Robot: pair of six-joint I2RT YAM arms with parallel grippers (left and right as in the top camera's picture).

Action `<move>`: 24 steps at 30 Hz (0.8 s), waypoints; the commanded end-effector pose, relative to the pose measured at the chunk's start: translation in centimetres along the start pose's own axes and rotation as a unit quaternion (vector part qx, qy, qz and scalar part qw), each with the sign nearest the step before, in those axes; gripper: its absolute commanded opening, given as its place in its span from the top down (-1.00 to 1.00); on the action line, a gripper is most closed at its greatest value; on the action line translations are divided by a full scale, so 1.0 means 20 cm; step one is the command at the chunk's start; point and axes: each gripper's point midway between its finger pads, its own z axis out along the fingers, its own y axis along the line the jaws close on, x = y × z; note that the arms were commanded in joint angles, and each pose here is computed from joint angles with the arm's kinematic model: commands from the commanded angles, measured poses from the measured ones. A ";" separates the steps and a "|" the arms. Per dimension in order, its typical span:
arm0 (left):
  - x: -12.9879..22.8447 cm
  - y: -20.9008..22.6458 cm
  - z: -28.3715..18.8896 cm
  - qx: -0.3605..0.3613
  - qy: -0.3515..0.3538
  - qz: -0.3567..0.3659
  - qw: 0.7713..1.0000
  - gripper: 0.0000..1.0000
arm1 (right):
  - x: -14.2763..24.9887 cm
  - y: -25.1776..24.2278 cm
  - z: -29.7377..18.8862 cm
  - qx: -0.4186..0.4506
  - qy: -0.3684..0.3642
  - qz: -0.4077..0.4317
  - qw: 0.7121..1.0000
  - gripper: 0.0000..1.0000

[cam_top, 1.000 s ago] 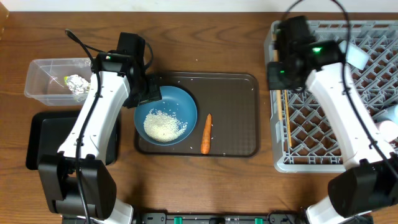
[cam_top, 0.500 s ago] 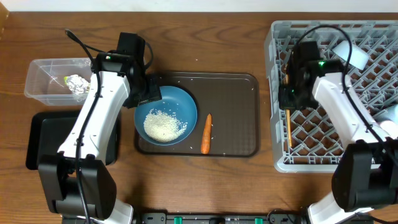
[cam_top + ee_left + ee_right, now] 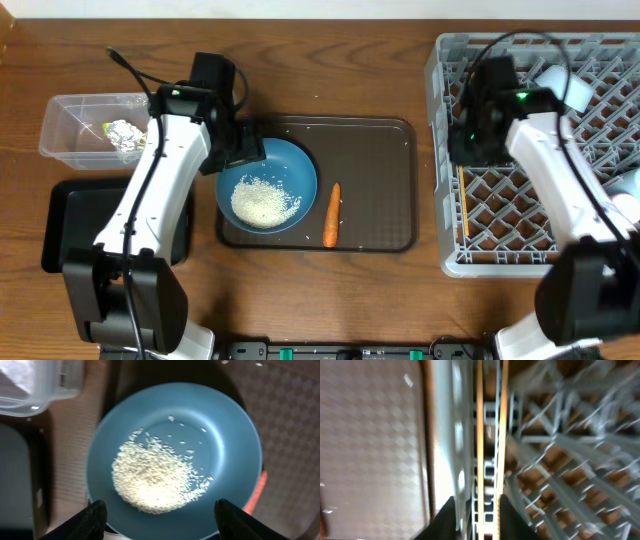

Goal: Sort waste into correct bins and load items into the dishwasher rack
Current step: 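Carry the second chopstick right and place it in the rack, then reach the left gripper to the carrot on the tray and grasp it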

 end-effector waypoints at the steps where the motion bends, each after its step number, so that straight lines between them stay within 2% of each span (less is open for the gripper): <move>1: 0.02 -0.12 -0.04 0.021 -0.011 0.031 0.999 -0.40 | -0.14 -0.04 -0.31 -0.011 -0.098 0.010 0.995 0.27; 3: 0.04 -0.19 -0.04 0.028 -0.015 0.052 0.998 -0.40 | -0.16 -0.05 -0.38 -0.013 -0.123 0.013 0.992 0.14; 6: 0.09 -0.32 -0.03 0.039 -0.018 0.088 0.995 -0.40 | -0.15 -0.05 -0.42 -0.014 -0.131 0.013 0.991 0.07; 15: 0.39 -0.61 0.06 0.051 0.013 0.198 0.979 -0.40 | -0.14 -0.05 -0.40 -0.013 -0.123 0.013 0.992 0.08; 24: 0.64 -0.70 0.20 0.026 0.058 0.263 0.963 -0.39 | -0.14 -0.05 -0.40 -0.012 -0.122 0.007 0.992 0.07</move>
